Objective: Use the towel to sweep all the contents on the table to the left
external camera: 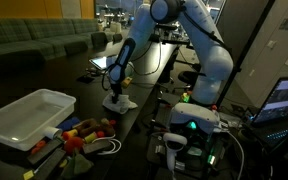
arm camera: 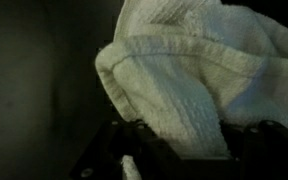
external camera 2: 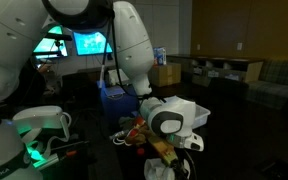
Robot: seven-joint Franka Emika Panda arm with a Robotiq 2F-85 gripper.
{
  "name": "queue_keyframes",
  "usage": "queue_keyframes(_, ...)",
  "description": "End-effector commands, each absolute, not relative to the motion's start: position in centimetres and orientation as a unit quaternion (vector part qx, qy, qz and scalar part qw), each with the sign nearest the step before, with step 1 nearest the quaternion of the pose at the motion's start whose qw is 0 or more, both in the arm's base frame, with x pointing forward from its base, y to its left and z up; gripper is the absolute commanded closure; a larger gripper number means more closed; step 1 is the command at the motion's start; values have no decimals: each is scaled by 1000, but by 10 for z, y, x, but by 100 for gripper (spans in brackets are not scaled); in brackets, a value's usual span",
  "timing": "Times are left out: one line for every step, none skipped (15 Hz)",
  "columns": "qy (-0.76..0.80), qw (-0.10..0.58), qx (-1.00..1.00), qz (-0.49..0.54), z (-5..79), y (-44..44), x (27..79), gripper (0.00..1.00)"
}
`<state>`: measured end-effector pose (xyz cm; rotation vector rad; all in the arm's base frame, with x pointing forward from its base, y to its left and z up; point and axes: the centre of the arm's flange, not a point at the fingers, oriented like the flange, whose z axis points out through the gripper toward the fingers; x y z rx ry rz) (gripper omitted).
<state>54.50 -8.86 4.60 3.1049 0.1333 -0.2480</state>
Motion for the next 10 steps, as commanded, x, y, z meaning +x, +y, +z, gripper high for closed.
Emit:
queue_keyframes(58,30,994,-90,62,-92,523,92)
queue_keyframes(60,31,993,-94,60,-90,517,92)
queue_keyframes(60,34,993,-96,58,-89,511,92)
queue_keyframes(60,37,993,-99,56,-87,504,92)
queue_keyframes(60,40,992,-105,54,-85,496,92)
queue_keyframes(62,42,991,-111,52,-84,489,91)
queue_keyframes(62,45,990,-119,51,-83,480,92)
queue_keyframes(66,43,989,-129,51,-82,472,91)
queue_keyframes(68,46,988,-134,50,-80,464,92)
queue_keyframes(77,43,986,-142,50,-77,455,92)
